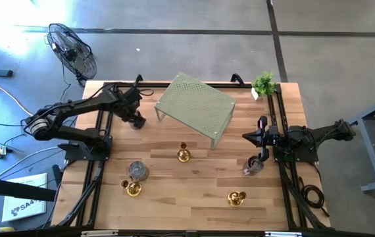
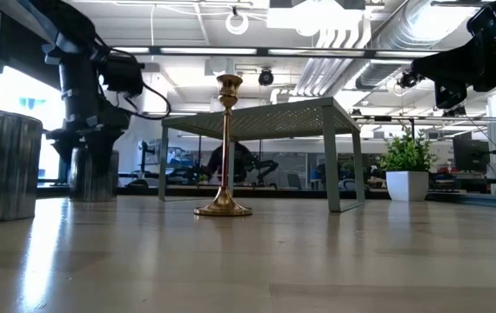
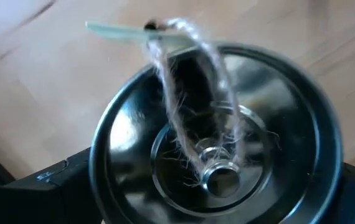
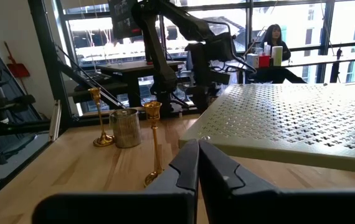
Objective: Pick & Place candle stick holders
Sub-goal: Put the top green scented candle on the shelf
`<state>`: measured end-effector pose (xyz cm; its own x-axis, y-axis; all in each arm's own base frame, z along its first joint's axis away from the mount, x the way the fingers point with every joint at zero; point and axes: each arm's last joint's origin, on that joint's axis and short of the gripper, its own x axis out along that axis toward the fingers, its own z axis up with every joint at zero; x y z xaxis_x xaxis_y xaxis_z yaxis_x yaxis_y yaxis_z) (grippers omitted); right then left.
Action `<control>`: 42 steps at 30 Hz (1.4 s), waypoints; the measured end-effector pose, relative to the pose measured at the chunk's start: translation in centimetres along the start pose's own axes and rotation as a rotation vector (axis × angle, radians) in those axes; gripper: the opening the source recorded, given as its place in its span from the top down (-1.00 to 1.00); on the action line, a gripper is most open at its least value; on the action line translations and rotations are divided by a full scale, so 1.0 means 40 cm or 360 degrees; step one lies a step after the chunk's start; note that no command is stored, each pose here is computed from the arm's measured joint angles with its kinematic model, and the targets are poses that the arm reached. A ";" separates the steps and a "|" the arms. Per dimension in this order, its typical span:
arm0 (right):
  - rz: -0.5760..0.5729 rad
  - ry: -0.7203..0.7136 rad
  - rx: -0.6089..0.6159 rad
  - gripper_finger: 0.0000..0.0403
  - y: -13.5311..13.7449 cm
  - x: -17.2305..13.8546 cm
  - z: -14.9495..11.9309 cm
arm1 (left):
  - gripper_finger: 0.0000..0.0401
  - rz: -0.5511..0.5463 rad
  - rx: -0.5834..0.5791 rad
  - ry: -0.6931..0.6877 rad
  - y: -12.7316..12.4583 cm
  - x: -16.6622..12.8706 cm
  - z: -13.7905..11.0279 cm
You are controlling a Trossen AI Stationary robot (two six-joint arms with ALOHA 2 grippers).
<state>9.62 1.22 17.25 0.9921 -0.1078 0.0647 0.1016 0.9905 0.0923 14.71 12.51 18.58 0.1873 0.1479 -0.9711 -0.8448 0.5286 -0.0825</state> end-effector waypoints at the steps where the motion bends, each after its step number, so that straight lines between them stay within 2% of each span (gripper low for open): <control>1: 0.0001 0.0000 0.0000 0.98 0.000 0.000 0.000 | -0.91 0.0002 -0.0004 0.0004 0.001 0.002 -0.002; 6: 0.0001 0.0000 0.0000 0.99 0.000 0.000 0.000 | -0.73 0.0060 -0.0011 -0.0024 -0.005 0.004 -0.004; 15: 0.0001 0.0000 0.0000 0.98 0.000 0.000 0.000 | -0.72 0.0133 0.0102 -0.0094 -0.049 -0.001 -0.012; 22: 0.0001 0.0000 0.0000 0.99 0.000 0.000 0.000 | -0.72 0.0272 0.0160 -0.0079 -0.077 -0.059 -0.007; 29: 0.0001 -0.0001 0.0000 0.99 0.000 0.000 0.000 | -0.72 0.0345 0.0164 -0.0031 -0.099 -0.149 0.002; 32: 0.0001 0.0000 0.0000 0.99 0.000 0.000 0.000 | -0.72 0.0398 0.0149 -0.0081 -0.111 -0.198 0.009; 42: 0.0001 -0.0001 0.0000 0.99 0.000 0.000 0.000 | -0.72 0.0282 0.0129 -0.0311 -0.146 -0.393 0.040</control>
<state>9.62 1.22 17.25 0.9921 -0.1071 0.0654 0.1009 0.9906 0.0925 17.48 8.43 34.69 0.1403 0.3984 -0.9064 -0.8317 0.5442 0.1104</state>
